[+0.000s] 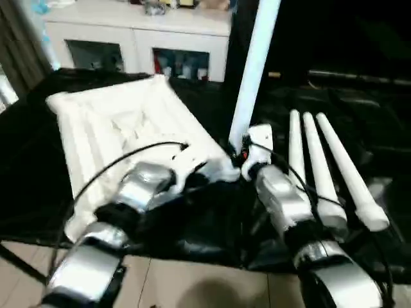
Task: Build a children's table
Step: Pick table leg
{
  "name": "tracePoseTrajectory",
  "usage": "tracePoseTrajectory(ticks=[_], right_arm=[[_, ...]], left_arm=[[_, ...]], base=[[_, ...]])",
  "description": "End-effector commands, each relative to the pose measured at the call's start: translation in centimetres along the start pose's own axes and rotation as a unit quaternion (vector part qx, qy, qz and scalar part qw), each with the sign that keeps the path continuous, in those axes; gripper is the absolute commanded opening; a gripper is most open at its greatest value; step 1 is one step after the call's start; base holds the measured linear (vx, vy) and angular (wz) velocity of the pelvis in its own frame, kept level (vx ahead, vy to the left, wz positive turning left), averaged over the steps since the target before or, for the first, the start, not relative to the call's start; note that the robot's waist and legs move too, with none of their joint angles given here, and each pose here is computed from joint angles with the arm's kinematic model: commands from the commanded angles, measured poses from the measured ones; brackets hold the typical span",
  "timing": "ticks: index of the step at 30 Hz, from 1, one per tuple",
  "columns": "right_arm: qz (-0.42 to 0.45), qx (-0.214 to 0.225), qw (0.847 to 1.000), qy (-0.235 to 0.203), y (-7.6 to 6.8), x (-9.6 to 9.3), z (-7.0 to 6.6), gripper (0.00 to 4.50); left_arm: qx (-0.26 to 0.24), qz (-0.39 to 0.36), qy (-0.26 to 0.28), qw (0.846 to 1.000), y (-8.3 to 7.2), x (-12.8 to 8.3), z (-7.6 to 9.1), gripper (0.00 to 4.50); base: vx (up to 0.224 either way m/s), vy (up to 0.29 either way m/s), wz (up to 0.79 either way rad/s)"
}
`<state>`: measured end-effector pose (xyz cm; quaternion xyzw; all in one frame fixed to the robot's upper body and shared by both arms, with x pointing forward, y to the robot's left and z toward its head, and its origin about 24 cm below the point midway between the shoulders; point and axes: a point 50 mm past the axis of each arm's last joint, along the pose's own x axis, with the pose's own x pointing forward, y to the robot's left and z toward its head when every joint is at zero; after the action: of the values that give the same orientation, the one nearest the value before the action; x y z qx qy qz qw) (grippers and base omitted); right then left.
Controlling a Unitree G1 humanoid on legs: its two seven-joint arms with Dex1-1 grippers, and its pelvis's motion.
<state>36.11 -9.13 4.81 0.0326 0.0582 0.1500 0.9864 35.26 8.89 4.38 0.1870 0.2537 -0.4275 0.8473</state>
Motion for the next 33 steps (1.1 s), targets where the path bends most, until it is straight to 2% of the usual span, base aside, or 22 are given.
tracePoseTrajectory(ticks=[1, 9, 23, 24, 26, 29, 31, 33], right_arm=[[-0.057, 0.005, 0.989, 0.134, -0.5, -1.6, -5.5, 1.87], [-0.071, 0.008, 0.988, 0.134, 0.4, -0.8, -5.0, 1.87], [-0.067, 0.018, 0.990, 0.120, 0.7, -0.3, -4.4, 1.87], [-0.062, 0.023, 0.991, 0.117, 0.7, -0.3, -4.3, 2.22], [-0.053, 0.033, 0.992, 0.108, 0.8, -0.2, -4.0, 2.57], [-0.042, 0.042, 0.993, 0.099, 1.0, 0.0, -3.7, 2.60], [-0.027, 0.051, 0.995, 0.085, 1.1, 0.3, -3.1, 2.97], [-0.017, 0.045, 0.996, 0.077, 1.2, 0.4, -2.7, 3.01]], left_arm=[[-0.006, 0.078, 0.000, 0.997, 1.6, -0.7, 1.0, 0.00], [-0.002, 0.107, 0.014, 0.994, 2.0, -0.9, 0.7, 0.00], [0.002, 0.116, 0.022, 0.993, 2.3, -1.1, 0.4, 0.00], [0.004, 0.115, 0.021, 0.993, 2.3, -1.2, 0.4, 0.00], [0.007, 0.112, 0.020, 0.993, 2.3, -1.2, 0.4, 0.00], [0.010, 0.111, 0.019, 0.994, 2.4, -1.3, 0.4, 0.00], [0.015, 0.109, 0.019, 0.994, 2.4, -1.3, 0.4, 0.00], [0.016, 0.108, 0.018, 0.994, 2.4, -1.3, 0.4, 0.00]], base=[[0.092, -0.158, 0.23], [0.063, -0.022, -0.14], [0.000, 0.000, 0.00], [0.000, 0.000, 0.00], [0.000, 0.000, 0.00], [0.000, 0.000, 0.00], [0.000, 0.000, 0.00], [0.000, 0.000, 0.00]])
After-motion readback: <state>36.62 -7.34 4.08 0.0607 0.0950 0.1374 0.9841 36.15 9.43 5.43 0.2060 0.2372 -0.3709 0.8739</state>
